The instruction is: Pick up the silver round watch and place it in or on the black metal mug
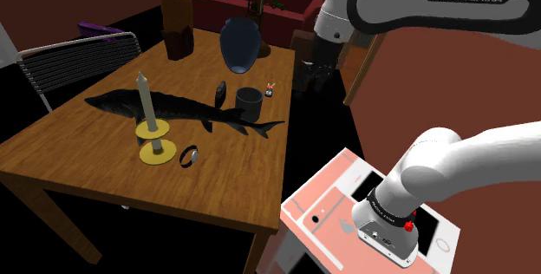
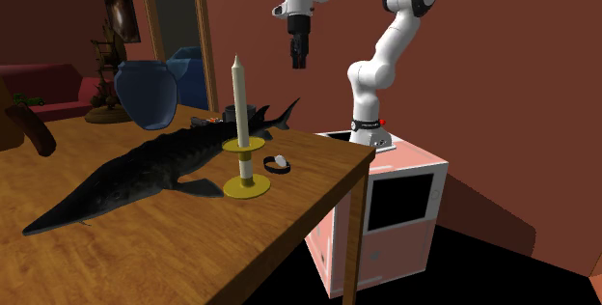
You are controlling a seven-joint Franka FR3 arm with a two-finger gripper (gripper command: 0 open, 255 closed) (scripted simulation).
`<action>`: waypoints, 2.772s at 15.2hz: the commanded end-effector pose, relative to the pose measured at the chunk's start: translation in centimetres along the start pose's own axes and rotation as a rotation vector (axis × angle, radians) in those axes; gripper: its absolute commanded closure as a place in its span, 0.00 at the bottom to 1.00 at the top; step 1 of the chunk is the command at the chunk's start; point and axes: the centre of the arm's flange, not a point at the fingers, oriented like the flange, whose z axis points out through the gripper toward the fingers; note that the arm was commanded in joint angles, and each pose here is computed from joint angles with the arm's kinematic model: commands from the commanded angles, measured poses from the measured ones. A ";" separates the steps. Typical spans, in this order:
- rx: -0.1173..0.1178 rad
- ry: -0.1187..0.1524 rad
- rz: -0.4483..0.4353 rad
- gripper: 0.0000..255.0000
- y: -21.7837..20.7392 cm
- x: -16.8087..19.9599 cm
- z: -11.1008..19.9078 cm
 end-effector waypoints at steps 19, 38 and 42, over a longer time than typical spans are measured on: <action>-0.013 0.000 0.289 0.00 -21.4 9.5 13.0; -0.017 0.000 0.372 0.00 -26.7 13.4 20.8; -0.017 0.000 0.372 1.00 -26.7 13.4 20.8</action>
